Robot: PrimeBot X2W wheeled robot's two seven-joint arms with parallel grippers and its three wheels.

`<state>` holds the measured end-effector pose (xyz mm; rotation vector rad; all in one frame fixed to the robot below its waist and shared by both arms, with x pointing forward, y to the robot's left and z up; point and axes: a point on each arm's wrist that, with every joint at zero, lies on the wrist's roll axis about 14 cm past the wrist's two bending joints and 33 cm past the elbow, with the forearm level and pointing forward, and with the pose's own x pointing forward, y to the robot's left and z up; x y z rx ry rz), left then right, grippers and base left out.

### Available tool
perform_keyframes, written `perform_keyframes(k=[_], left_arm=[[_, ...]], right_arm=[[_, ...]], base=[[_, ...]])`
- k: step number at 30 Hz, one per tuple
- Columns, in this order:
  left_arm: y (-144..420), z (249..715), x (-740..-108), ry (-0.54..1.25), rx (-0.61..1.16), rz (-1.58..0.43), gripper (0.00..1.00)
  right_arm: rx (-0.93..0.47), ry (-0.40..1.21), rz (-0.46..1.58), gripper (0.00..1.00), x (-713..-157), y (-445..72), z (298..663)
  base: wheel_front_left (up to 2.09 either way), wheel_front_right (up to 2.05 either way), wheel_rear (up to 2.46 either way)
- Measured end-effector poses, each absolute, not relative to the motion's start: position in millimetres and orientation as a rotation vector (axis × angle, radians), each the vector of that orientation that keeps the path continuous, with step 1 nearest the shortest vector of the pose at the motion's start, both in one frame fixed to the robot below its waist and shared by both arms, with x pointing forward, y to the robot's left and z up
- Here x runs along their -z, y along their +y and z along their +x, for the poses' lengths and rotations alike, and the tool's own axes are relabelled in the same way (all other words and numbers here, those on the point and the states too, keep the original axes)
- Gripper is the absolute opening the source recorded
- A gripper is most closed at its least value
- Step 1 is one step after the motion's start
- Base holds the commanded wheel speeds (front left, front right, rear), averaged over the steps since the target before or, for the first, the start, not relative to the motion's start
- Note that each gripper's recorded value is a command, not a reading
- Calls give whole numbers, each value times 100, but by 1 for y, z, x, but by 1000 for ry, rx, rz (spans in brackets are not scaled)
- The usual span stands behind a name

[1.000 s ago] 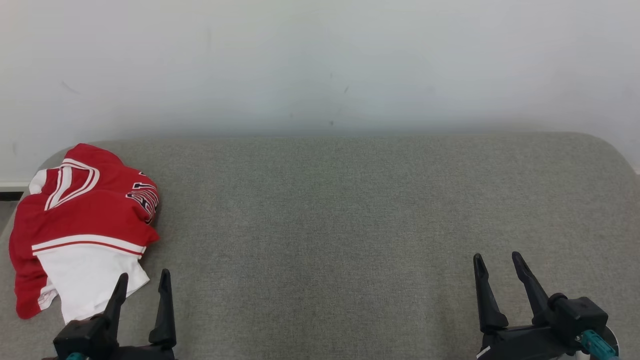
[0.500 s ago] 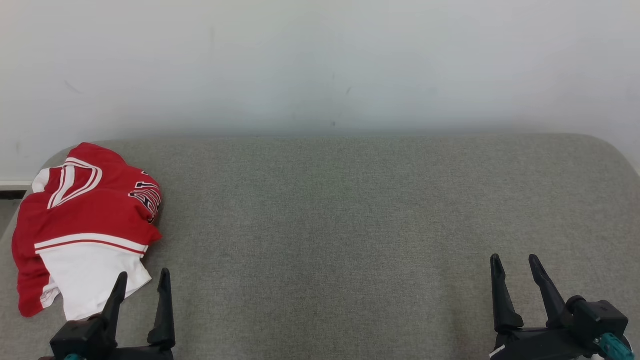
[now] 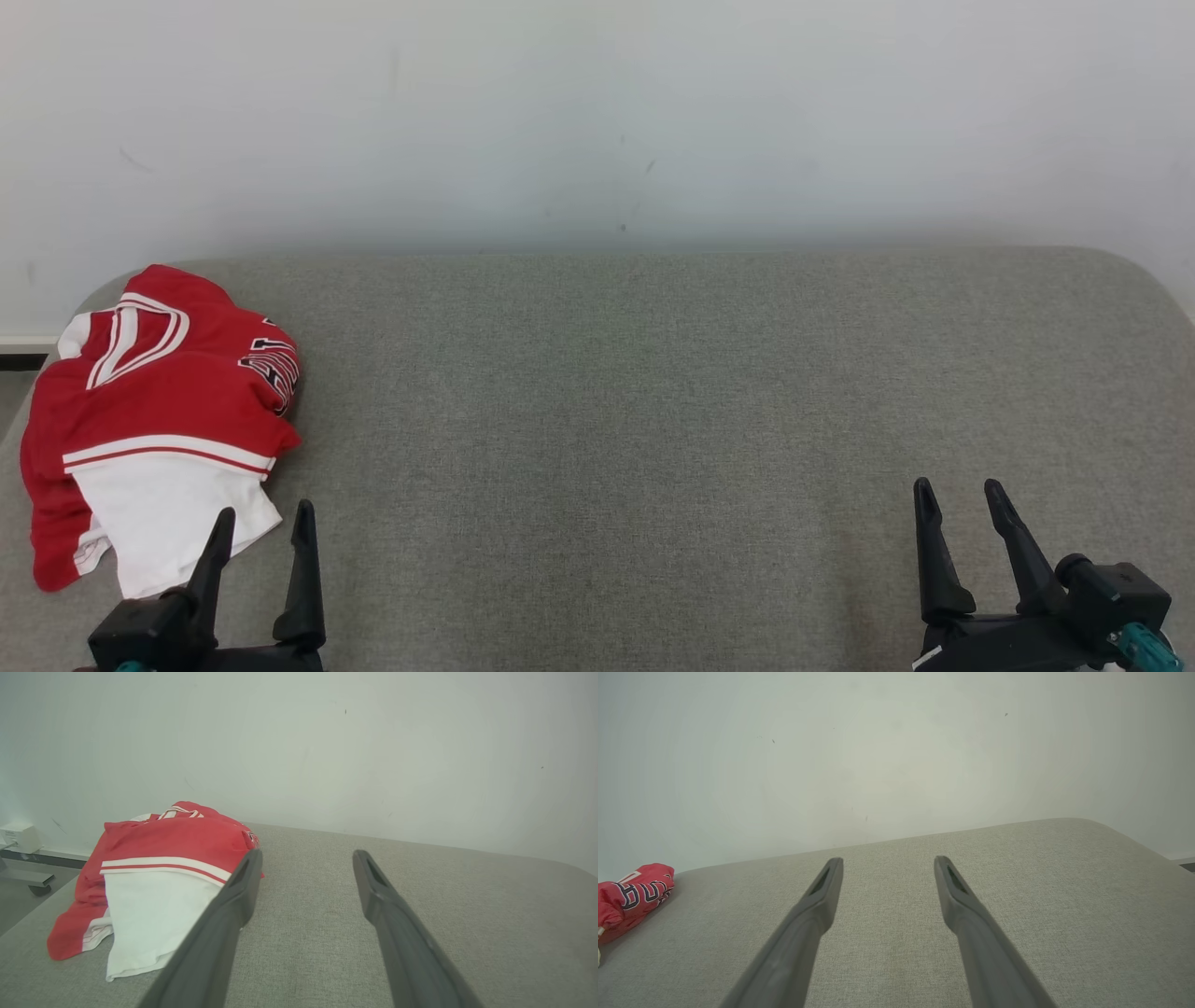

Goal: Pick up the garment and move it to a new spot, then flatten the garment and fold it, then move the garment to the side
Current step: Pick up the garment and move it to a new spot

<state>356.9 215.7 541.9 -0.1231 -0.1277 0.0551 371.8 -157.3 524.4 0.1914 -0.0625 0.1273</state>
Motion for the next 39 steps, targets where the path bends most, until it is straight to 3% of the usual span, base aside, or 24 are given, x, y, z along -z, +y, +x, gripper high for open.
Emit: perform_keyframes(k=[19, 39], left_arm=[[251, 334, -540, -125, -170, -96, 100], [342, 242, -537, -122, -507, -46, 100]], right_arm=[[-247, -24, 207, 100, -516, -115, 381], [-542, 20, 216, 100, -511, -9, 394]], base=[[0, 0, 0], [0, 0, 0]])
